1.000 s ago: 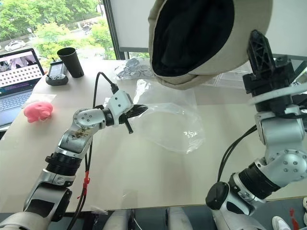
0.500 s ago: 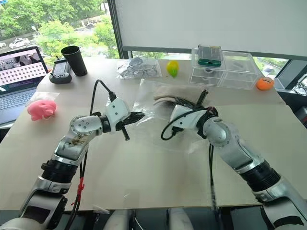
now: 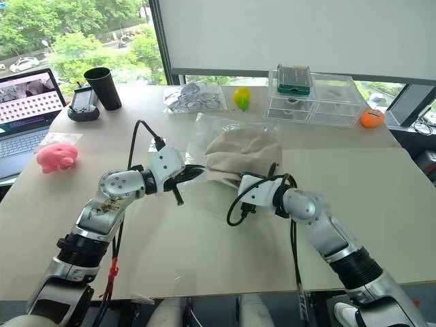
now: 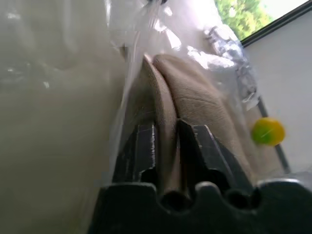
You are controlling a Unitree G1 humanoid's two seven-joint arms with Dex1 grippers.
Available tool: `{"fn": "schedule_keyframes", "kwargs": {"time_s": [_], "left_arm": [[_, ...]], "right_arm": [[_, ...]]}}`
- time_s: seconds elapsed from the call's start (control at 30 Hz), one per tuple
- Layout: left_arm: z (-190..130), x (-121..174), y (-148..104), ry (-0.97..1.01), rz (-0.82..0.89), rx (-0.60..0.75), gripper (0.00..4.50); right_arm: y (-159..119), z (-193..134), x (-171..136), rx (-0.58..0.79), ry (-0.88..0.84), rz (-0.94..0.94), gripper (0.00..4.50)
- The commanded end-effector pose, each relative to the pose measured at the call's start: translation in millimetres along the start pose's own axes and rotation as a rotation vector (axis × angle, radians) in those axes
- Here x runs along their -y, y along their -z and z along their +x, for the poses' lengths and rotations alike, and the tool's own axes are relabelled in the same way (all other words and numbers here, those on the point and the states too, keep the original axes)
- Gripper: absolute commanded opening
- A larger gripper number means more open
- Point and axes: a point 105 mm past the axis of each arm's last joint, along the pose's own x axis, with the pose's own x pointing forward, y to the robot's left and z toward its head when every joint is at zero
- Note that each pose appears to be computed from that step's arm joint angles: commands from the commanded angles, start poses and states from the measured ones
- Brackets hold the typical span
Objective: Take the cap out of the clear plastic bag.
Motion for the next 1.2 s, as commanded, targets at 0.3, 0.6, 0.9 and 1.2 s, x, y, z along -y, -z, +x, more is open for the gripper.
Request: {"fn": "schedule_keyframes", "kwargs": {"time_s": [0.3, 0.6, 0.9, 1.2], "left_arm": [[-9, 4, -9, 0.033, 0.009, 0.046, 0.77], [-15, 13, -13, 0.100, -0.016, 0.070, 4.17], [-37, 30, -22, 0.269, -0.083, 0.095, 4.40], [-81, -33, -26, -0.115, -0.354, 0.156, 4.40]], "right_arm": [[4, -12, 22, -0.049, 0.084, 0.030, 4.50], [3, -13, 24, -0.040, 0.081, 0.035, 4.50], [-3, -24, 25, 0.013, -0.006, 0.132, 4.50], [-3, -81, 79, 0.171, 0.182, 0.714, 4.50]]}}
